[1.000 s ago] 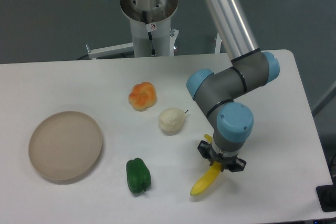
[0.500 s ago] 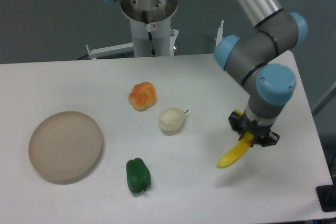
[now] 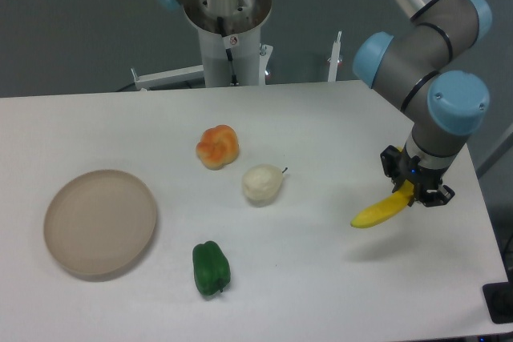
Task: Pick up the banana from the table
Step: 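Lift the gripped banana up off the table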
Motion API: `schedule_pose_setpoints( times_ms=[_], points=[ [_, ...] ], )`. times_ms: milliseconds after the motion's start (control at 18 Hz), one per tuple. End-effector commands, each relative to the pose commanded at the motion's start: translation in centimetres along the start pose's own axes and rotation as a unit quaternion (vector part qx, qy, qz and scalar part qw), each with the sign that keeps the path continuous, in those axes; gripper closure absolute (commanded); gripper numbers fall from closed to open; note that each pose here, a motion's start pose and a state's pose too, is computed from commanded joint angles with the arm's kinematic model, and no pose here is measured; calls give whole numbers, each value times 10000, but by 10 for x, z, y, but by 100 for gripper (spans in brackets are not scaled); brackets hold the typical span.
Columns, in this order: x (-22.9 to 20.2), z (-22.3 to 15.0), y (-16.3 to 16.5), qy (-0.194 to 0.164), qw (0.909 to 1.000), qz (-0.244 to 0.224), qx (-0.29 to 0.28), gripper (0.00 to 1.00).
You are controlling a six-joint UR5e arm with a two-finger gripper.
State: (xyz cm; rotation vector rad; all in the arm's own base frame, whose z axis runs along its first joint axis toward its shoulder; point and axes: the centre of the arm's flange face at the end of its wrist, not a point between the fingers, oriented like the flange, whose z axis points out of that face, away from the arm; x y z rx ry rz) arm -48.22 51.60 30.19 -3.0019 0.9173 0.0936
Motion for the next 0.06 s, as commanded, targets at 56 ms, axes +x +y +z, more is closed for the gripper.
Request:
schedule_pose_setpoints(
  times_ms=[56],
  points=[
    [0,0,0,0,10000,0,0,100]
  ],
)
